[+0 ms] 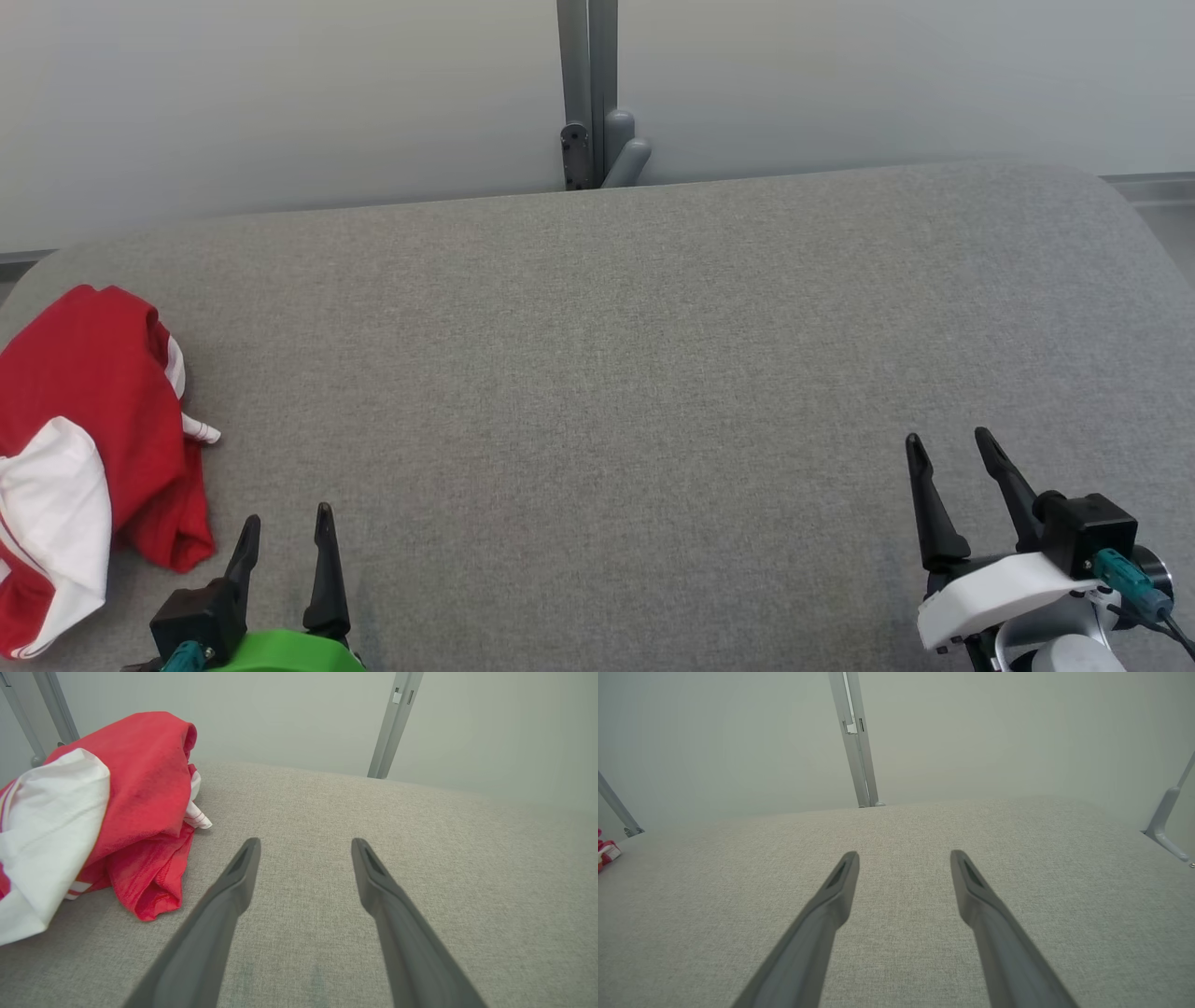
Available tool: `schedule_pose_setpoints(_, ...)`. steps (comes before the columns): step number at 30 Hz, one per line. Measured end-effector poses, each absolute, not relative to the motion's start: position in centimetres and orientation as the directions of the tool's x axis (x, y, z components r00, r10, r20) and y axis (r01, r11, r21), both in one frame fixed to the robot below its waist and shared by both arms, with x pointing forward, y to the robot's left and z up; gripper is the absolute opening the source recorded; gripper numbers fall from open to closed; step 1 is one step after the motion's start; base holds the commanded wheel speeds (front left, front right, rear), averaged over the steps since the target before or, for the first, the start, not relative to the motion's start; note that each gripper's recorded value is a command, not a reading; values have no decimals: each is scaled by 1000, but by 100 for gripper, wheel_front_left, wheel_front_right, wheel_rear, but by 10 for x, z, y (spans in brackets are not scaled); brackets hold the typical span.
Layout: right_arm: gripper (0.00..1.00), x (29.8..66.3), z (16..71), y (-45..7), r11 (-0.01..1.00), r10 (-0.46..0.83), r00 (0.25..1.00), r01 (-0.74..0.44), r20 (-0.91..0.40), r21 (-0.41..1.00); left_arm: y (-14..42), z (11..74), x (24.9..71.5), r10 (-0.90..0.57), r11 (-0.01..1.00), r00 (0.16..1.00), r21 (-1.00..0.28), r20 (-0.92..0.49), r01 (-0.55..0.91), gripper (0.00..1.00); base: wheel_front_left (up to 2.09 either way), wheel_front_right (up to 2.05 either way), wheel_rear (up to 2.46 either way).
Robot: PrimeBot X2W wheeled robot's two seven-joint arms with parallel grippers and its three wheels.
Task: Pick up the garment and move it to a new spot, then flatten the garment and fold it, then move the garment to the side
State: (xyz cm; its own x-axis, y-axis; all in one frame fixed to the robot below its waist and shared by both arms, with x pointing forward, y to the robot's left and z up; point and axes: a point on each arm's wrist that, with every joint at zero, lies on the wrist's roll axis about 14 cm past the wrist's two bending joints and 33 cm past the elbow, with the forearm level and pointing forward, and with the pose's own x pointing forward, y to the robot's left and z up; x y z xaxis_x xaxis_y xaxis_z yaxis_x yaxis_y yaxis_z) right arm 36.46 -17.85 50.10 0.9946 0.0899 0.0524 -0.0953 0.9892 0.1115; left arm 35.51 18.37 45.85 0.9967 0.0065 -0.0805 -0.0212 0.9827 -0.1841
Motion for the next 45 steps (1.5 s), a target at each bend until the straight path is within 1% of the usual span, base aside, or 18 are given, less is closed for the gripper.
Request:
schedule_pose_setpoints(16, 100, 363, 504, -167, 990, 139, 988, -140, 70, 15, 184, 453, 348, -7, 996, 996, -89, -85, -1, 100, 0, 0, 0)
schedule_pose_setpoints(25, 100, 365, 502, -164, 989, 148, 987, -150, 64, 15, 190, 450, 345, 15, 995, 996, -94, -93, -24, 100, 0, 0, 0)
schedule_pose_setpoints(32, 100, 374, 504, -147, 979, 201, 977, -202, 71, 15, 210, 447, 334, 84, 991, 991, -97, -104, -95, 100, 0, 0, 0)
schedule_pose_setpoints(39, 100, 385, 507, -102, 944, 316, 945, -322, 86, 66, 241, 444, 310, 192, 974, 975, -99, -116, -203, 100, 0, 0, 0)
schedule_pose_setpoints(45, 100, 395, 503, -60, 902, 413, 908, -419, 77, 105, 274, 441, 280, 309, 942, 942, -94, -127, -322, 100, 0, 0, 0)
